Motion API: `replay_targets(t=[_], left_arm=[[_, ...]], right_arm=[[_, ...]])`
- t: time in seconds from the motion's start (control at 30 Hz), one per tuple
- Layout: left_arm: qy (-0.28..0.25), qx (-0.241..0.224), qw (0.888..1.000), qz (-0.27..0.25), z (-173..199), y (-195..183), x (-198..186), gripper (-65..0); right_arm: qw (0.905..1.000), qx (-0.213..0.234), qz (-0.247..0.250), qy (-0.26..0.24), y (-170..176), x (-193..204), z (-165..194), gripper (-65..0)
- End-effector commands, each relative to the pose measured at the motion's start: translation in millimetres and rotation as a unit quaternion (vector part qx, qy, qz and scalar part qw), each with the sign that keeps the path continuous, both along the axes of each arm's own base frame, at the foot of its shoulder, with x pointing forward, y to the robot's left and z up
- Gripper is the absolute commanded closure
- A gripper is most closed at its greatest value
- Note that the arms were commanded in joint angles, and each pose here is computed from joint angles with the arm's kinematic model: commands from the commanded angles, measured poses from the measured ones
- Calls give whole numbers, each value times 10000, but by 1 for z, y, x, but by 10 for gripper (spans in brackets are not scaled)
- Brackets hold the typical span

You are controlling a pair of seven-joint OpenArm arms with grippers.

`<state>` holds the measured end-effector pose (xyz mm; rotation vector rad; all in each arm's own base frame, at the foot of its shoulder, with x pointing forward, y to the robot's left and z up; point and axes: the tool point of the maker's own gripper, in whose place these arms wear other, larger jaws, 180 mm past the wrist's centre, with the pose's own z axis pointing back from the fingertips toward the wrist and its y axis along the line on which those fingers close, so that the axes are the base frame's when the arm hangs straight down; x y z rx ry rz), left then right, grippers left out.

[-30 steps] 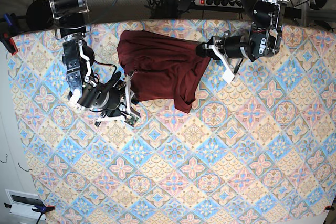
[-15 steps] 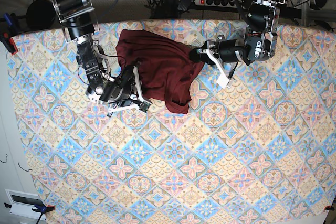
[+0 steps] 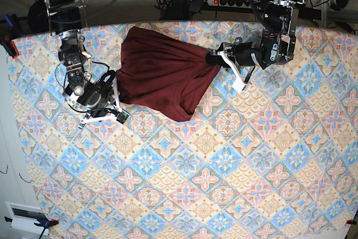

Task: Layout the t-shirt on the table in an organized manner, then fold the t-shirt properly
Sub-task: 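Grasp the shirt bundle's edges with both grippers and fold it over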

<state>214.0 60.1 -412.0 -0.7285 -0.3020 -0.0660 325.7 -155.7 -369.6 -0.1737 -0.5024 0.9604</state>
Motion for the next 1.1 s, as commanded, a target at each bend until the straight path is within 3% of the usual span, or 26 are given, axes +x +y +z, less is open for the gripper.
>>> replay_targets(t=[0.0,0.17,0.3,0.5,0.6,0.83,0.93,0.97,1.07], left_arm=[[-223,-78,9997,21,11,-1,10,0],[-744,-179,9971,58,36,-8,24,0],[-790,-257,9965,60,39,-14,25,0],[-688,-341,9970,85,37,-19,12,-188],[-784,-332,9963,99,43,-17,10,-214],[-1036,-172,9885,1086,55,35,27,-213],[-1071,-149,9876,1140,59,38,19,-199],[-1097,-169,9882,1052,62,33,16,-173],[-1062,-270,9915,709,65,10,0,0]], right_arm=[[9997,-26,-22,-246,-4,8,15,-149],[9994,12,-36,-336,-3,7,20,-149],[9994,18,-41,-345,-3,8,21,-149],[9994,17,-44,-346,-3,9,21,-149],[9994,17,-44,-346,-3,9,21,-149],[9993,39,-32,-363,-2,9,21,-149],[9992,34,-35,-392,-2,12,23,-144],[9990,34,-35,-447,-2,15,26,-132],[9985,27,-78,-545,-5,28,34,-62]])
